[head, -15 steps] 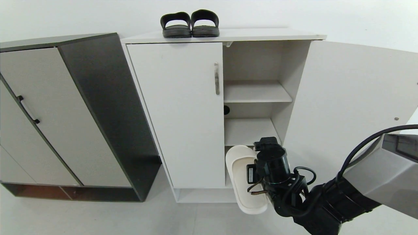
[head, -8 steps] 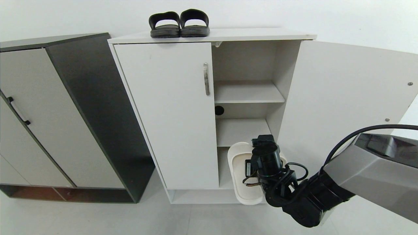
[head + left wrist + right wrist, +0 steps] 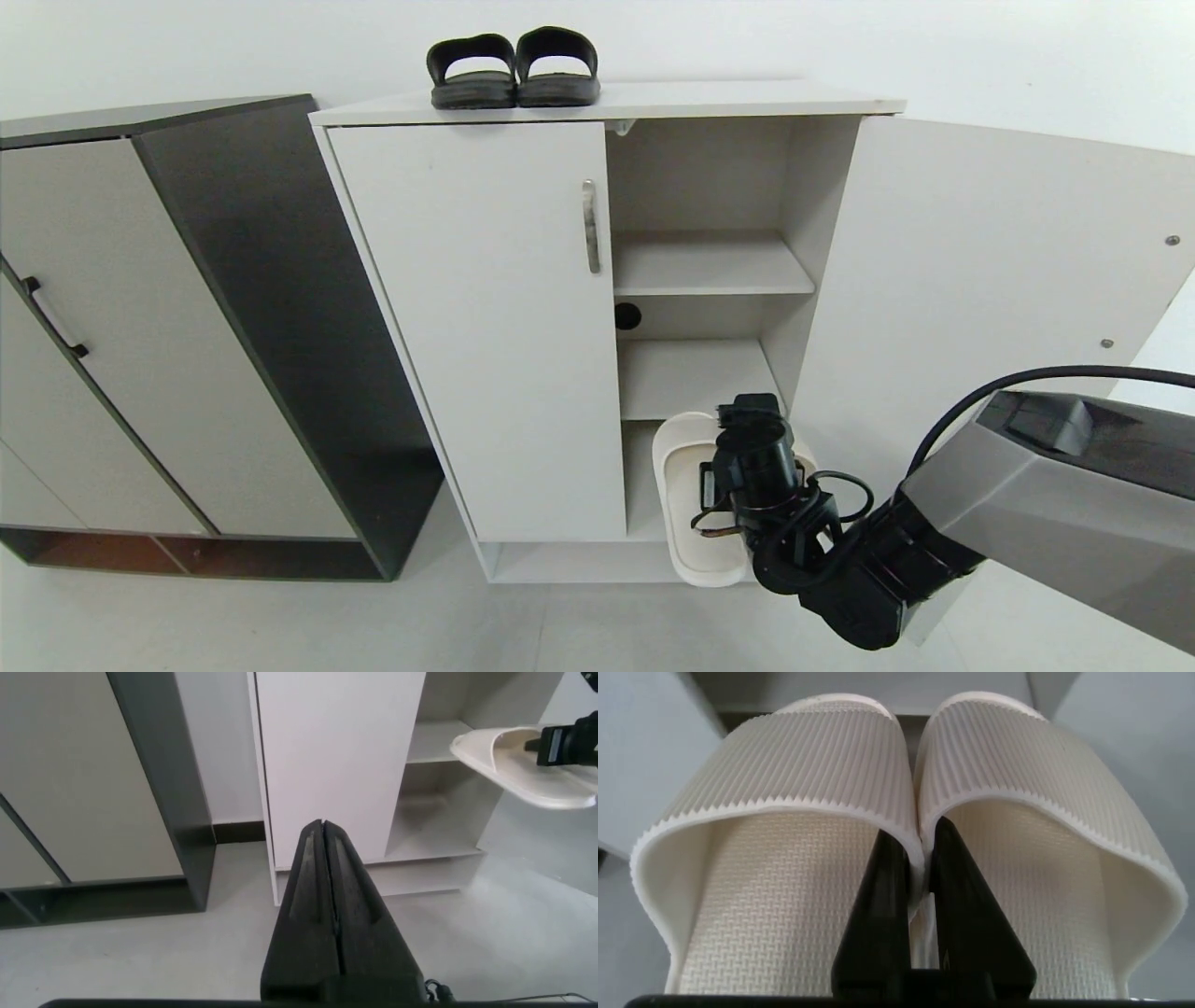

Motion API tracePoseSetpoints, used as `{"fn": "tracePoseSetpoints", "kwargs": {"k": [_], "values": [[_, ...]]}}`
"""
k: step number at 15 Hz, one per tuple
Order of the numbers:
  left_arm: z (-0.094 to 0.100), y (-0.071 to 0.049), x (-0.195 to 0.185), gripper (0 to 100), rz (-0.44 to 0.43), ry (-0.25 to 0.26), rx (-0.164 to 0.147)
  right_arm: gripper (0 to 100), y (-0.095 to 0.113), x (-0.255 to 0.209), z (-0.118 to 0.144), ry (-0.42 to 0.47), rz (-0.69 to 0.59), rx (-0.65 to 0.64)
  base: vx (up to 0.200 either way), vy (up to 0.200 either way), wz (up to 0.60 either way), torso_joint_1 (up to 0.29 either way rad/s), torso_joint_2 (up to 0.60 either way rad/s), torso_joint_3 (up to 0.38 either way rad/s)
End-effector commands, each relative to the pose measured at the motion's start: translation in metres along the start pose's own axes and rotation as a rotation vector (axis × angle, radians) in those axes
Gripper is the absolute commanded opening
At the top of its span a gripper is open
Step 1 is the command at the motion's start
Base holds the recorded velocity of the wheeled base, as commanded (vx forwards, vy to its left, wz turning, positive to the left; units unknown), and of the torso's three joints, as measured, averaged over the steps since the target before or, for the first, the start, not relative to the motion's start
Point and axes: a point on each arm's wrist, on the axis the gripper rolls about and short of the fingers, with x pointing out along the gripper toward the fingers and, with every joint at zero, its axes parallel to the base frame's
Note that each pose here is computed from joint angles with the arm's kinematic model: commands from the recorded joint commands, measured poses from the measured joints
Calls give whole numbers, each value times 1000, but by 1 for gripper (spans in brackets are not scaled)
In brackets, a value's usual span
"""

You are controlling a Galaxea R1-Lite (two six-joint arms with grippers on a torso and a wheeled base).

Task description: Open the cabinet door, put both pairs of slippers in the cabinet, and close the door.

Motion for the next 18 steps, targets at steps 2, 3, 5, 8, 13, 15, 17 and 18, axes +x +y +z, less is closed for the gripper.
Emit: {"fn": "tracePoseSetpoints", "kwargs": {"k": [2,3,5,8,13,15,17,18], "values": [[0,0,0,0,-2,2,2,0,3,3,-4,-1,4,-3,0,0,0,0,0,0],[0,0,0,0,-2,2,4,0,5,6,-6,-1,4,-6,0,0,0,0,0,0],[0,0,0,0,-2,2,10,0,12,12,1,-26,19,4,0,0,0,-2,2,-122],[0,0,0,0,-2,2,10,0,21,21,8,-59,27,17,0,0,0,4,4,-185],[0,0,0,0,-2,2,10,0,24,21,20,-192,30,50,0,0,0,3,1,-197],[0,0,0,0,-2,2,10,0,20,15,22,-284,32,10,0,0,0,2,7,-193],[0,0,0,0,-2,2,10,0,13,13,19,-314,21,-33,0,0,0,2,0,-156],[0,0,0,0,-2,2,10,0,12,13,18,-309,19,-35,0,0,0,0,0,0]]}}
